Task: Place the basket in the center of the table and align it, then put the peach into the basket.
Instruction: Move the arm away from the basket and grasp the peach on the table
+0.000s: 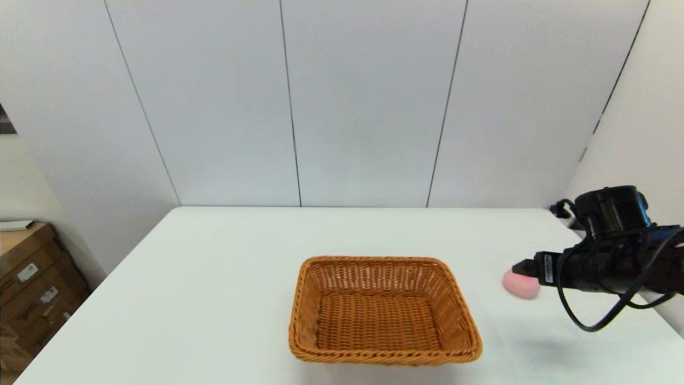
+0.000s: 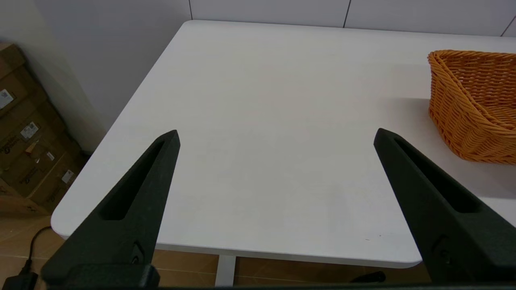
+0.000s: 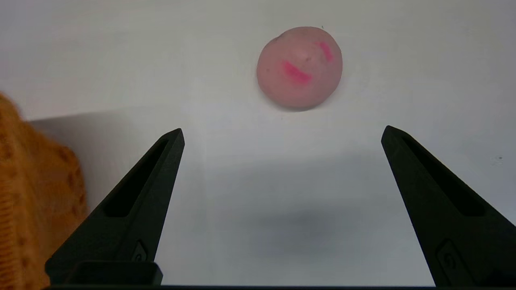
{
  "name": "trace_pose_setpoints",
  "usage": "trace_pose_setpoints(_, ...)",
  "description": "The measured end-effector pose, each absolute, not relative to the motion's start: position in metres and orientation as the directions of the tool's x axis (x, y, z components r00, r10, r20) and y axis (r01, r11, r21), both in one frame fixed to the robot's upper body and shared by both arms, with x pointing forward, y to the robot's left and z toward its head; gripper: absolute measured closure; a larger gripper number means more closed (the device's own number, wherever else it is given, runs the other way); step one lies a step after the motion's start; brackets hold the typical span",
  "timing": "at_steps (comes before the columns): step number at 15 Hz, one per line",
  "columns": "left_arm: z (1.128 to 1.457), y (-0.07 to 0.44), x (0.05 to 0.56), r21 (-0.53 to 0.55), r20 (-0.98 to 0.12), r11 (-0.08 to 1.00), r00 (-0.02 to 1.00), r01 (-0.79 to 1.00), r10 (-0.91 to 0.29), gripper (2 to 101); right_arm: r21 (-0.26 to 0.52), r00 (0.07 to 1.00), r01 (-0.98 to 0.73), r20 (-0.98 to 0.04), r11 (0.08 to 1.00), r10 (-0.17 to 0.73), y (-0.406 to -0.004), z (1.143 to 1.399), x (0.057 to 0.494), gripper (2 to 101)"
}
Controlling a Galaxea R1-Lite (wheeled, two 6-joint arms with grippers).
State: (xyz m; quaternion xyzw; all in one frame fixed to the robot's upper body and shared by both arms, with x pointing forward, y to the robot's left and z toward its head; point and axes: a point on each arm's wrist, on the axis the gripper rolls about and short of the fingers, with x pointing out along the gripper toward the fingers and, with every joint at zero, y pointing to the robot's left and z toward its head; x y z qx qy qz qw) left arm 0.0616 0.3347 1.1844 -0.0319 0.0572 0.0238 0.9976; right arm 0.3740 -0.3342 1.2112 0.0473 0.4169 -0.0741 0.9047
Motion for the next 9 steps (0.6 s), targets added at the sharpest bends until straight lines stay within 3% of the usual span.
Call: trace_pose_setpoints(9,1.184,0.335,0.062,-0.061,-0.115,0.997,0.992,-0.052,0.045,5.4,0.01,0.61,0.209,-0.783,0.978,-0.123,-0.342,1.175,0.422,5.2)
